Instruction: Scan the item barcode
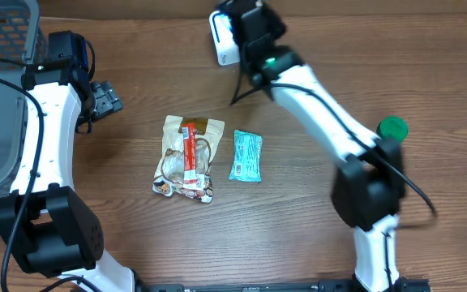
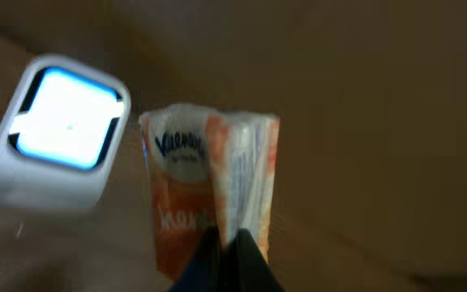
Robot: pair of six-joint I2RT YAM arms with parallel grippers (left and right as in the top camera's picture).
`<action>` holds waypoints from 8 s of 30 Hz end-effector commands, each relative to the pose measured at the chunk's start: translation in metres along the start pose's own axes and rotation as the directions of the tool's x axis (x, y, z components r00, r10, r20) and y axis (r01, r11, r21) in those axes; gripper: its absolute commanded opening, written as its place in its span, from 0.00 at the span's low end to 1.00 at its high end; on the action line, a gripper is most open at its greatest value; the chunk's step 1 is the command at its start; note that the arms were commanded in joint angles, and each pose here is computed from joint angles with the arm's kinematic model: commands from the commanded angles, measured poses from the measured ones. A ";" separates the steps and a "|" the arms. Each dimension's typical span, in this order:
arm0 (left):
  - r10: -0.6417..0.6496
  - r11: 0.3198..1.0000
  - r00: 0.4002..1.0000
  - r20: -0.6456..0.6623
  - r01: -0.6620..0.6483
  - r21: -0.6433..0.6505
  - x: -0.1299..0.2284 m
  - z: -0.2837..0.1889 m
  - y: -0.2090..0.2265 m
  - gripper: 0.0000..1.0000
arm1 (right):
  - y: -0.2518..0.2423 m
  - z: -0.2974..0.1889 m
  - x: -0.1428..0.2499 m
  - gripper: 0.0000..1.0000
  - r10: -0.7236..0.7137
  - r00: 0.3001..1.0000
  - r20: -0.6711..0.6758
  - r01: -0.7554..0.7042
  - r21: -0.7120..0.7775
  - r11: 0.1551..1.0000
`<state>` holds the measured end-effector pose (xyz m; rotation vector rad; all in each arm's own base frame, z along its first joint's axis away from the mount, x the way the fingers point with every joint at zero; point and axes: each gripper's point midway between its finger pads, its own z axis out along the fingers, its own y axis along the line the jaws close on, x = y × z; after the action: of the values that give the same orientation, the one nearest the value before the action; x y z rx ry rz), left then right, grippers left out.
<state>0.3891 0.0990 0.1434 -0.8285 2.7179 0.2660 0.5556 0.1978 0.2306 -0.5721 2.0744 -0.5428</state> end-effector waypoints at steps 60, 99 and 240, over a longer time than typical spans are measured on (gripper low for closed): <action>0.016 1.000 0.999 0.040 -0.016 0.005 -0.009 -0.012 0.002 1.00 | 0.149 -0.134 0.212 1.00 0.062 0.585 -0.808 -0.692 -0.458 0.558; 0.016 1.000 0.999 0.040 -0.016 0.005 -0.009 -0.012 0.002 1.00 | 0.145 -0.117 0.203 1.00 0.113 0.637 -0.763 -0.662 -0.465 0.588; 0.016 1.000 0.999 0.040 -0.016 0.005 -0.009 -0.012 0.002 1.00 | 0.134 -0.054 0.290 0.04 0.419 0.410 -0.810 -0.853 -0.177 0.491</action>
<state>0.3891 0.0990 0.1434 -0.8285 2.7179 0.2660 0.3575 0.1492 0.0094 0.3057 2.8854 0.5713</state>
